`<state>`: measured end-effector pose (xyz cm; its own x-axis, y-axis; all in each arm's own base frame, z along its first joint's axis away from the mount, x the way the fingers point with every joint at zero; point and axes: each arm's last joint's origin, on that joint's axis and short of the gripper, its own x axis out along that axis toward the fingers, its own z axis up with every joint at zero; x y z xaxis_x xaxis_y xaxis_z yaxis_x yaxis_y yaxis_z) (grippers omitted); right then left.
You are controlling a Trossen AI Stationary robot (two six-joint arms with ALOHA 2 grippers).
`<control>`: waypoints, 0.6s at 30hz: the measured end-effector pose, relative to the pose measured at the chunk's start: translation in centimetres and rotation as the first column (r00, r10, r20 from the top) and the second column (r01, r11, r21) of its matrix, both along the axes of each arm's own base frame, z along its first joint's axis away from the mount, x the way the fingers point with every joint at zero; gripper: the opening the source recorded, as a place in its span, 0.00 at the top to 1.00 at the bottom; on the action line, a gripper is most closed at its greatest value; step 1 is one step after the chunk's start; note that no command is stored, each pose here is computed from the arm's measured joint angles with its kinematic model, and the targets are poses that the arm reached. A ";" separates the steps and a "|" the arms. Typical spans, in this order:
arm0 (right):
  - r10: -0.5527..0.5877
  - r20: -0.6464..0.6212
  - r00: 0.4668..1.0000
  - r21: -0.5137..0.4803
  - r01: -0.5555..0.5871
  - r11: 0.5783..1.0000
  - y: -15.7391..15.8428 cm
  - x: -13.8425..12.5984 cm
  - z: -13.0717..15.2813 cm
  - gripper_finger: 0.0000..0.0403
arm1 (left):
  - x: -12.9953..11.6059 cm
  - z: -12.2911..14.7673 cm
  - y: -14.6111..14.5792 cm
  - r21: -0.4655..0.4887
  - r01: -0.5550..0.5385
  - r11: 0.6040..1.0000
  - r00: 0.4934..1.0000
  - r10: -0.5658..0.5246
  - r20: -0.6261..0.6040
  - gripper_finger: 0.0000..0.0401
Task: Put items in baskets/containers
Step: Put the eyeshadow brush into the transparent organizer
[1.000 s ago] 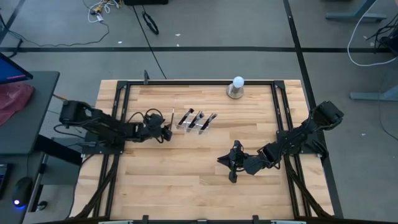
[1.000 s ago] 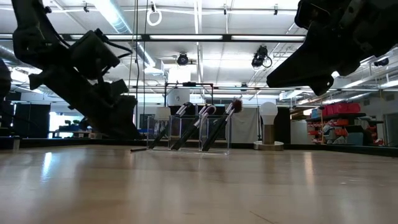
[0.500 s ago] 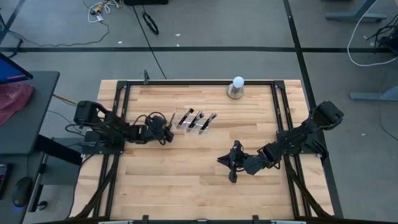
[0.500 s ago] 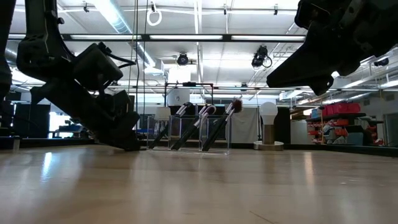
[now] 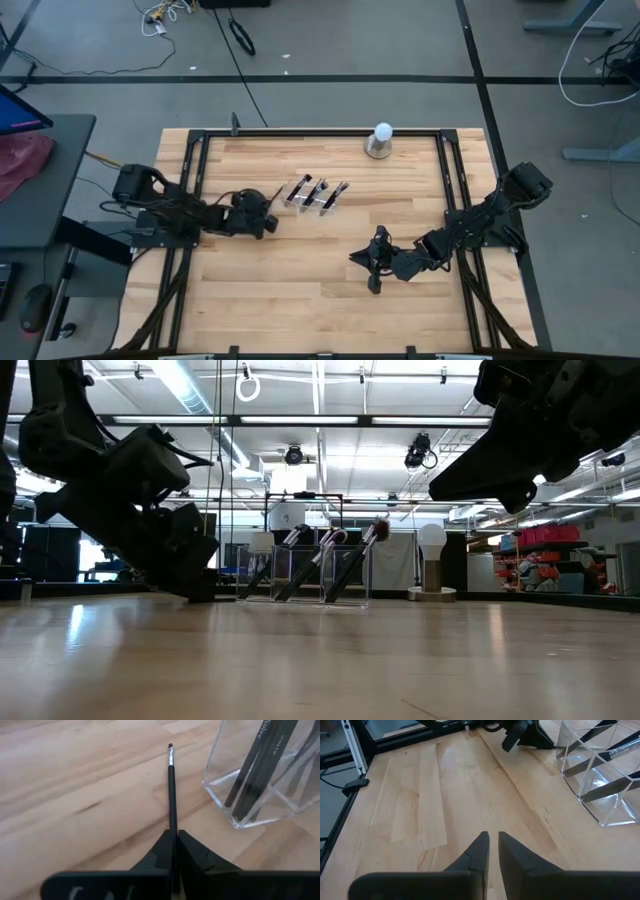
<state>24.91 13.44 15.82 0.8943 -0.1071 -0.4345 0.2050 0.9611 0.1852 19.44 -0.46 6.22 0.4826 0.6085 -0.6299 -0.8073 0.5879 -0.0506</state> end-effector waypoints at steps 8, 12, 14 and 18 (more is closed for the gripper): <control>0.004 0.001 1.000 0.011 -0.004 1.000 0.2 -0.1 0.0 0.89 | -1.5 -0.2 -3.0 0.005 -0.013 1.000 0.998 0.013 0.053 0.97; 0.006 0.003 1.000 0.020 -0.006 1.000 0.4 -0.2 0.0 0.89 | -2.3 -0.2 -5.1 -0.023 0.036 0.999 0.993 -0.034 0.109 0.96; 0.005 0.003 1.000 0.023 -0.005 1.000 0.4 -0.2 0.0 0.89 | -2.8 -0.1 -6.1 -0.045 0.062 0.997 0.988 -0.055 0.142 0.95; 0.004 0.003 1.000 0.026 -0.004 1.000 0.4 -0.2 0.0 0.89 | -3.4 0.1 -8.5 -0.097 0.129 0.987 0.971 -0.106 0.214 0.96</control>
